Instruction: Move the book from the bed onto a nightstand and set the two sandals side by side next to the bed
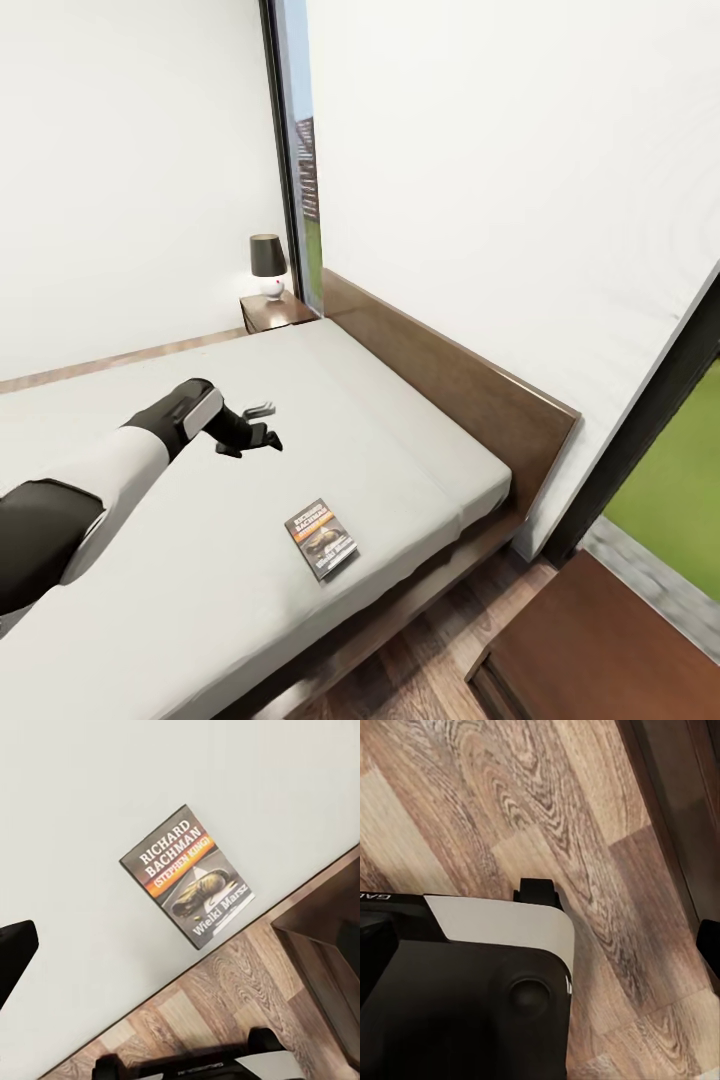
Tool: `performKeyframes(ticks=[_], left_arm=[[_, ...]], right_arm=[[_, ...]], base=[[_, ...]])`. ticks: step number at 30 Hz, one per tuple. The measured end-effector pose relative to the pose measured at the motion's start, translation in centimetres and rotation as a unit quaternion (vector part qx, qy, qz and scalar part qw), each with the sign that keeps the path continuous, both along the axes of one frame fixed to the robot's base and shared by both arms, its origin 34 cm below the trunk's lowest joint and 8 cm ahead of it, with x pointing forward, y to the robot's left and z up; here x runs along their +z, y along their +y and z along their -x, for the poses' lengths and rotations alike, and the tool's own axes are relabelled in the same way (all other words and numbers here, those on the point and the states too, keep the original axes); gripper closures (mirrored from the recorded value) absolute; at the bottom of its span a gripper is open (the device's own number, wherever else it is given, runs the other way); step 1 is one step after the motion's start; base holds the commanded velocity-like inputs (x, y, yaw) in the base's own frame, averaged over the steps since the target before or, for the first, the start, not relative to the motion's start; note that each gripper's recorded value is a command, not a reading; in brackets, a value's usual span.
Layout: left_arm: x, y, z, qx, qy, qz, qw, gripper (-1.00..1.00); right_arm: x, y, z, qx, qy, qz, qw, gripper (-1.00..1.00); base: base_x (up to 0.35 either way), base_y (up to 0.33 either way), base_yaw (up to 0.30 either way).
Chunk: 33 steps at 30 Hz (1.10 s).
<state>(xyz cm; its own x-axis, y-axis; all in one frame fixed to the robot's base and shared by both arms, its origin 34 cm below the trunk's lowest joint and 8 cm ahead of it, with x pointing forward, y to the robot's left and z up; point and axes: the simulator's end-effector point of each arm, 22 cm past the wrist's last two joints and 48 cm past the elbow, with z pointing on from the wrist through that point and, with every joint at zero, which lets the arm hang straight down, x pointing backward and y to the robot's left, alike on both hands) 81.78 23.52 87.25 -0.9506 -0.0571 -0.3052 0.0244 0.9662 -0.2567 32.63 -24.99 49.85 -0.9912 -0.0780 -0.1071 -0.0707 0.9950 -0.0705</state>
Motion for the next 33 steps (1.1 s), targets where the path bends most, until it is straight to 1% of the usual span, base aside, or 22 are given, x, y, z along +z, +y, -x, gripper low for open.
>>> performKeyframes(ticks=[4, 11, 33], left_arm=[[0.2, -0.1, -0.2, 0.000, -0.002, -0.003, 1.0000, -1.00], [0.3, -0.1, -0.4, 0.001, -0.005, -0.004, 1.0000, -1.00], [0.4, 0.0, -0.6, 0.003, -0.008, 0.003, 1.0000, -1.00]], right_arm=[[-0.1, -0.2, 1.1, 0.000, 0.007, 0.002, 1.0000, -1.00], [-0.2, -0.4, 1.8, -0.001, 0.011, 0.002, 0.9999, -1.00], [-0.3, -0.4, 2.6, -0.002, 0.019, 0.003, 0.9998, -1.00]], base=[[0.000, 0.000, 0.000], [0.000, 0.000, 0.000], [0.000, 0.000, 0.000]])
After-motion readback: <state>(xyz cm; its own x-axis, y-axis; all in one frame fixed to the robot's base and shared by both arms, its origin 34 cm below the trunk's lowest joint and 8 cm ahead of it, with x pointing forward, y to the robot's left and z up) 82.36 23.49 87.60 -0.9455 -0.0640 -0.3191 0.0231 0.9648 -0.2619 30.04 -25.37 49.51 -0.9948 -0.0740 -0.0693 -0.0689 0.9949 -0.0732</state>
